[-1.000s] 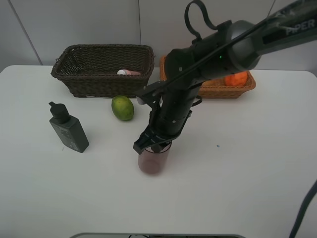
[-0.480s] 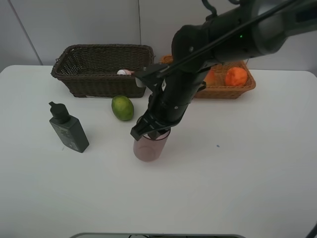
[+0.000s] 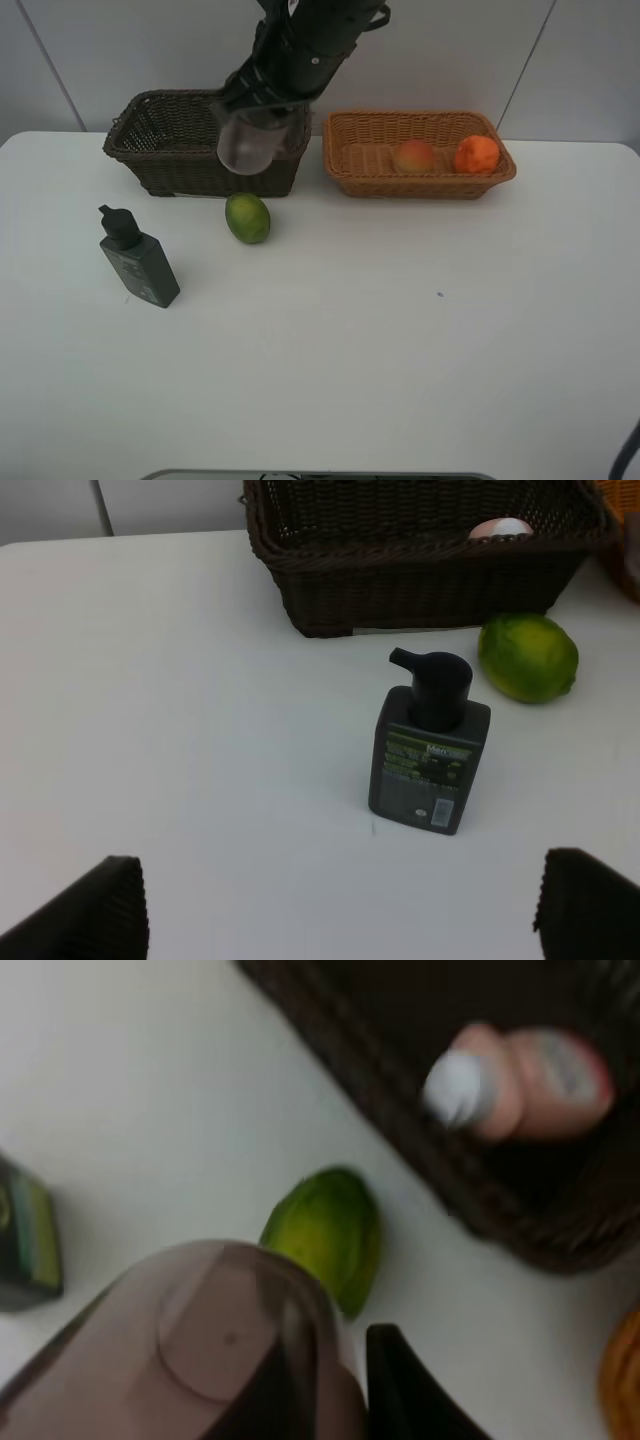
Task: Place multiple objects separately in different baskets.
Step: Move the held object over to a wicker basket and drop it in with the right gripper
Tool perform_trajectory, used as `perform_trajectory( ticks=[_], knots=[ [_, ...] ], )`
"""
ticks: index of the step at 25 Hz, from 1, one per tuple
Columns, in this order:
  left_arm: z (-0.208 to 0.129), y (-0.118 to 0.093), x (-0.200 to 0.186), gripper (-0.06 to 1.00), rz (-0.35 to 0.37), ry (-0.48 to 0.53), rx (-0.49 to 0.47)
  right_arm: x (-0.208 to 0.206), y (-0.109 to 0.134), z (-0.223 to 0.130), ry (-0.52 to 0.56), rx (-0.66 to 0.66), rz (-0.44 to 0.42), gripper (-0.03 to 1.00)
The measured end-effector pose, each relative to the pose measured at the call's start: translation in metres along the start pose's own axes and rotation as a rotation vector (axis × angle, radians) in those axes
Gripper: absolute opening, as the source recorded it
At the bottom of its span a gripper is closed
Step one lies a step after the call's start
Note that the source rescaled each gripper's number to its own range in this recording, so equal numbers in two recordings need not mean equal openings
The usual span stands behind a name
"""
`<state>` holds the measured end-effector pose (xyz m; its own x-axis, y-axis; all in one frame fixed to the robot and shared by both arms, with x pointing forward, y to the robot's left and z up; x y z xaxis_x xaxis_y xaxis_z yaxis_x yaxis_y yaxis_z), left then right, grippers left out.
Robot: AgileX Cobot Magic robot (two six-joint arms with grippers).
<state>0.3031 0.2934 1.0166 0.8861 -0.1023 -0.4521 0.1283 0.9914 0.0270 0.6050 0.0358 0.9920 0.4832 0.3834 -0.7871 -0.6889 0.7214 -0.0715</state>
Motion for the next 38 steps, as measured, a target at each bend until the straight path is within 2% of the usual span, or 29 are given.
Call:
perform_trajectory(
  ticks=[7, 11, 13, 18, 22, 28, 34, 36, 38],
  knots=[
    [0.0, 0.0, 0.0, 0.99, 0.0, 0.0, 0.0, 0.025, -0.002, 0.076, -0.317, -0.013, -0.016, 0.0],
    [0.0, 0.0, 0.0, 0.99, 0.0, 0.0, 0.0, 0.052, 0.0, 0.088, -0.44, -0.016, -0.01, 0.0],
    [0.0, 0.0, 0.0, 0.99, 0.0, 0.0, 0.0, 0.069, -0.003, 0.087, -0.465, -0.014, -0.011, 0.0],
    [0.0, 0.0, 0.0, 0.99, 0.0, 0.0, 0.0, 0.102, -0.02, 0.077, -0.491, 0.012, -0.028, 0.0],
    [0.0, 0.0, 0.0, 0.99, 0.0, 0.0, 0.0, 0.111, -0.039, 0.072, -0.495, 0.048, -0.046, 0.0],
    [0.0, 0.0, 0.0, 0.99, 0.0, 0.0, 0.0, 0.129, -0.065, 0.055, -0.448, 0.108, -0.068, 0.0],
    [0.0, 0.0, 0.0, 0.99, 0.0, 0.0, 0.0, 0.146, -0.073, 0.039, -0.394, 0.129, -0.074, 0.01],
    [0.0, 0.0, 0.0, 0.99, 0.0, 0.0, 0.0, 0.148, -0.075, 0.037, -0.389, 0.134, -0.075, 0.04],
    [0.0, 0.0, 0.0, 0.99, 0.0, 0.0, 0.0, 0.148, -0.077, 0.036, -0.39, 0.157, -0.071, 0.13]
  ],
)
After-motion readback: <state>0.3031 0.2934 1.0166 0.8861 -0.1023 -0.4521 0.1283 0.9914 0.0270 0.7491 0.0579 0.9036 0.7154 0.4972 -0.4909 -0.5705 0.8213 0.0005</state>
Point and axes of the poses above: a point on each arm's last joint axis where the gripper is mounted, x pointing out along that axis toward the gripper, y along the wrist's bending axis when the last joint is at zero, z = x × y, the point moved 8 cm from there along x, pointing out along that axis toward the gripper, and after that the axes turned 3 degrees about x, right-handed, at the moved point
